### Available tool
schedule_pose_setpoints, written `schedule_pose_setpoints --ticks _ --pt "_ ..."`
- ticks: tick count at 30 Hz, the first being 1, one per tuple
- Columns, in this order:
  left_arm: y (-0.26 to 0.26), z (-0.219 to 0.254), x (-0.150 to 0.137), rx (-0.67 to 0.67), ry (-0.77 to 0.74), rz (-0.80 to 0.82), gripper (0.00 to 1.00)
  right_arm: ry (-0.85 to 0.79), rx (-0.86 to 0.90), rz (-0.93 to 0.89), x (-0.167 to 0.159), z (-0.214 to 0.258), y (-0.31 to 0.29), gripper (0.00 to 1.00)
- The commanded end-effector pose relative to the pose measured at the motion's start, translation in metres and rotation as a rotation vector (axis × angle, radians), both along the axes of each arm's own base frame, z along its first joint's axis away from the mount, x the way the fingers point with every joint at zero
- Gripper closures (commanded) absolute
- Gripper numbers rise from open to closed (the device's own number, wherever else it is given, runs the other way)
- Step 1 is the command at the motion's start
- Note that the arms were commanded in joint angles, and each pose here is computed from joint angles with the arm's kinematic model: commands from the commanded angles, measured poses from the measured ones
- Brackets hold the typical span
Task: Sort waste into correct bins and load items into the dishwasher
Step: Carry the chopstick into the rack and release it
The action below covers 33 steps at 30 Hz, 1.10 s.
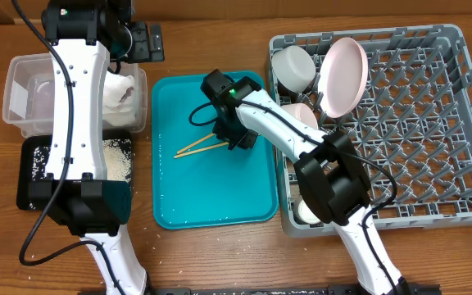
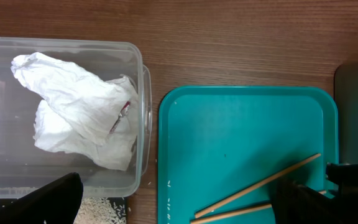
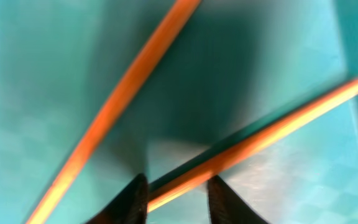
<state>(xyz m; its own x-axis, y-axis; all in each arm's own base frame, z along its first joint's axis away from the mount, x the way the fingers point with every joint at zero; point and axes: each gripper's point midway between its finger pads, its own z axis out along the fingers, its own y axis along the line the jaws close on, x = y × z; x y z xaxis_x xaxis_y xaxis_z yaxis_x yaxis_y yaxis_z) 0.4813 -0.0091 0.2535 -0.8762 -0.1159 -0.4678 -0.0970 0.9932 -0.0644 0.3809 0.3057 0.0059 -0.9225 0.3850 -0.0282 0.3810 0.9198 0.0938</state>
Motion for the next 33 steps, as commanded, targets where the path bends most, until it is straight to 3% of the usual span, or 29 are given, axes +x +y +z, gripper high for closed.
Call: schedule_pose_setpoints --ticks 1,10,17,26,33 --pt "0.001 0.022 -0.002 0.008 -0.056 0.006 0.0 0.129 -0.014 0.008 -0.023 -0.054 0.001 0.71" --pt "0.001 0.022 -0.002 0.008 -0.055 0.007 0.0 0.101 0.033 0.014 -0.003 -0.049 0.0 0.95" --pt "0.001 0.022 -0.002 0.008 -0.056 0.006 0.0 0.077 0.05 0.126 0.007 -0.021 0.003 0.96" --pt "0.001 0.022 -0.002 0.008 -0.055 0.006 0.0 -0.132 0.081 0.336 0.027 0.122 0.001 0.96" --pt "0.001 0.022 -0.002 0.008 -0.056 0.006 0.0 -0.353 -0.163 0.328 0.035 0.242 -0.097 0.96"
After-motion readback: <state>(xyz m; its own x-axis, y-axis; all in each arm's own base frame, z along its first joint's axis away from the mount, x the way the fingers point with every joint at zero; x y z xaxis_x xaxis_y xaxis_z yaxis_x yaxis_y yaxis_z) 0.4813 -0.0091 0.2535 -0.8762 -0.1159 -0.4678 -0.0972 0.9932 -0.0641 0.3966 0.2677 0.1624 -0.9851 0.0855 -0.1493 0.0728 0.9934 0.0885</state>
